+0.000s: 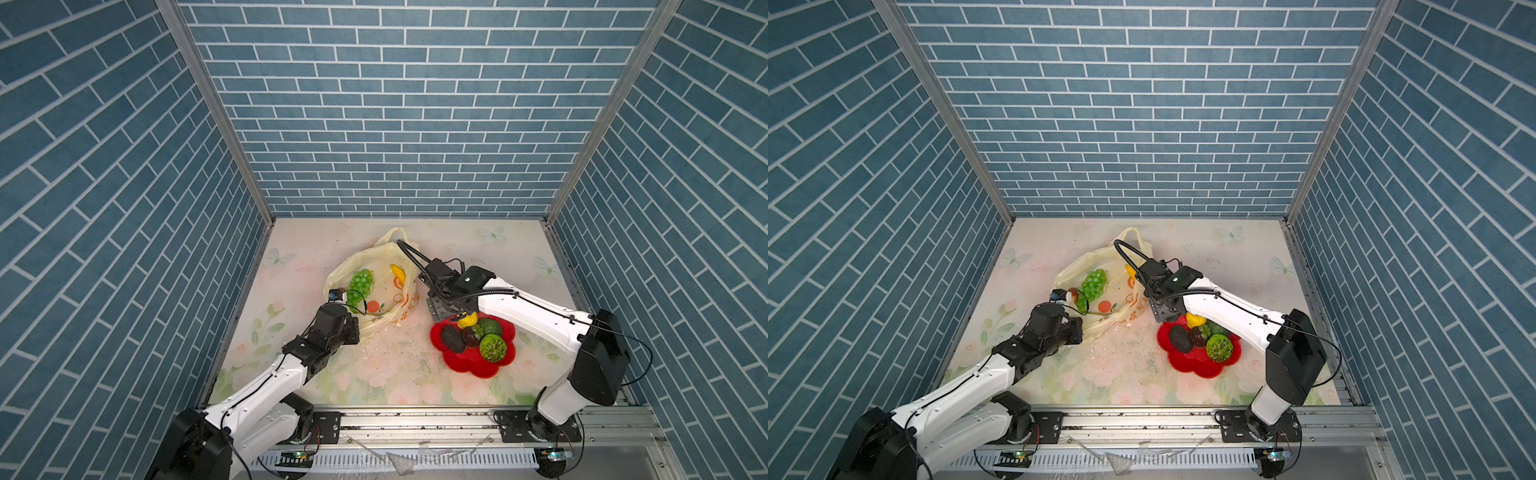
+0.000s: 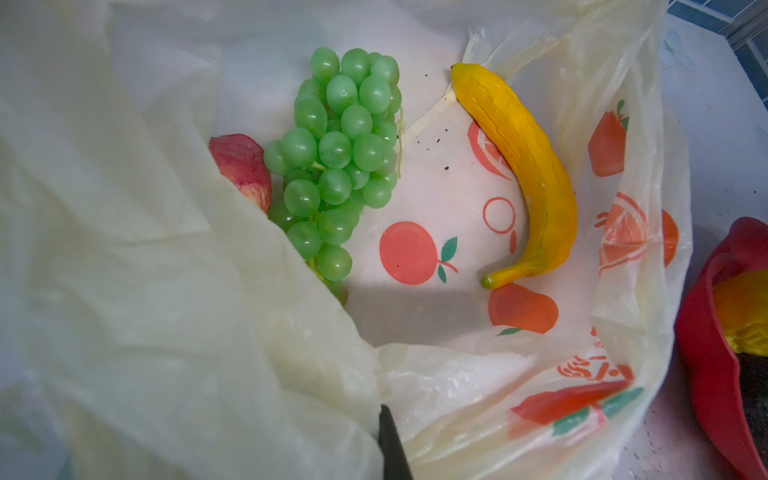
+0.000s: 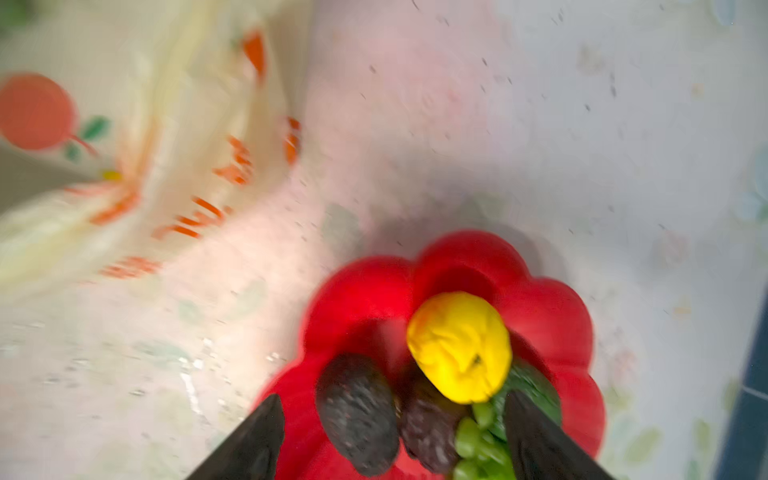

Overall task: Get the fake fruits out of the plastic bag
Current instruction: 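Move the right gripper back over the bag opening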

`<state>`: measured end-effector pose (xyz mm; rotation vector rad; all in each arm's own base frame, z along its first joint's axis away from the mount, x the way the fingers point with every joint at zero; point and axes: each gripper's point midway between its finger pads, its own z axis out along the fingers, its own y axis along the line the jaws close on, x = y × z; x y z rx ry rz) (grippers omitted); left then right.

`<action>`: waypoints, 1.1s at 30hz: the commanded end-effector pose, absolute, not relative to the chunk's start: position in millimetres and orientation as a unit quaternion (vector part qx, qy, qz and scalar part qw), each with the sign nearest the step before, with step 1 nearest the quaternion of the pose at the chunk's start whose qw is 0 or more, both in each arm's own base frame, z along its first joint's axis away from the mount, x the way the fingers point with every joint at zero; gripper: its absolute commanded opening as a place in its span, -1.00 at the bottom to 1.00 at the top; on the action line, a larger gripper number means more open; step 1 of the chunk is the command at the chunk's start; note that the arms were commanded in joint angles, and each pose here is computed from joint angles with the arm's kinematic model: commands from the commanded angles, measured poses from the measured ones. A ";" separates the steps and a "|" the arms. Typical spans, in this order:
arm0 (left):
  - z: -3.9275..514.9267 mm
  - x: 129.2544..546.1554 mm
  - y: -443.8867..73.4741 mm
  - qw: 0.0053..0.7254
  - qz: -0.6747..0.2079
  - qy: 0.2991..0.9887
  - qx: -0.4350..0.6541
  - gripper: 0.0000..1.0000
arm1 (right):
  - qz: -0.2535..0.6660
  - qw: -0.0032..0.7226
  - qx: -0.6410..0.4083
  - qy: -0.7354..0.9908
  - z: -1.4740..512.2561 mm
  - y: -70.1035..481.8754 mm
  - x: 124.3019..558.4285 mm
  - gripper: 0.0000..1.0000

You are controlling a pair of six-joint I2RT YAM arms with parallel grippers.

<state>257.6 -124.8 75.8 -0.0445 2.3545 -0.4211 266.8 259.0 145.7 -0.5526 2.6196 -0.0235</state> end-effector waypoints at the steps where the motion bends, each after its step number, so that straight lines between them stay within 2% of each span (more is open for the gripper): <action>1: 62.8 248.2 -126.0 0.338 -0.174 0.924 -0.026 -0.97 | 0.139 0.280 -0.205 0.927 173.7 334.4 284.6 0.57; 3: 58.5 246.8 -126.9 0.331 -0.176 0.927 -0.030 -0.97 | 0.172 0.288 -0.221 0.916 179.4 368.3 288.1 0.49; 6: 57.5 247.6 -126.2 0.330 -0.171 0.928 -0.029 -0.97 | 0.171 0.273 -0.251 0.913 169.8 410.3 291.0 0.43; 11: 60.8 249.0 -125.8 0.333 -0.166 0.928 -0.023 -0.97 | 0.170 0.232 -0.247 0.925 129.6 433.9 296.9 0.33; 18: 54.8 250.1 -136.8 0.309 -0.176 0.935 0.000 -0.95 | 0.133 0.200 -0.247 0.939 102.7 406.9 279.7 0.13; 25: 49.4 255.5 -147.0 0.285 -0.173 0.942 0.028 -0.88 | 0.105 0.161 -0.240 0.951 73.4 371.1 255.4 0.11; 33: 50.9 253.9 -145.8 0.283 -0.172 0.943 0.026 -0.86 | 0.087 0.147 -0.222 0.960 49.1 357.2 259.0 0.06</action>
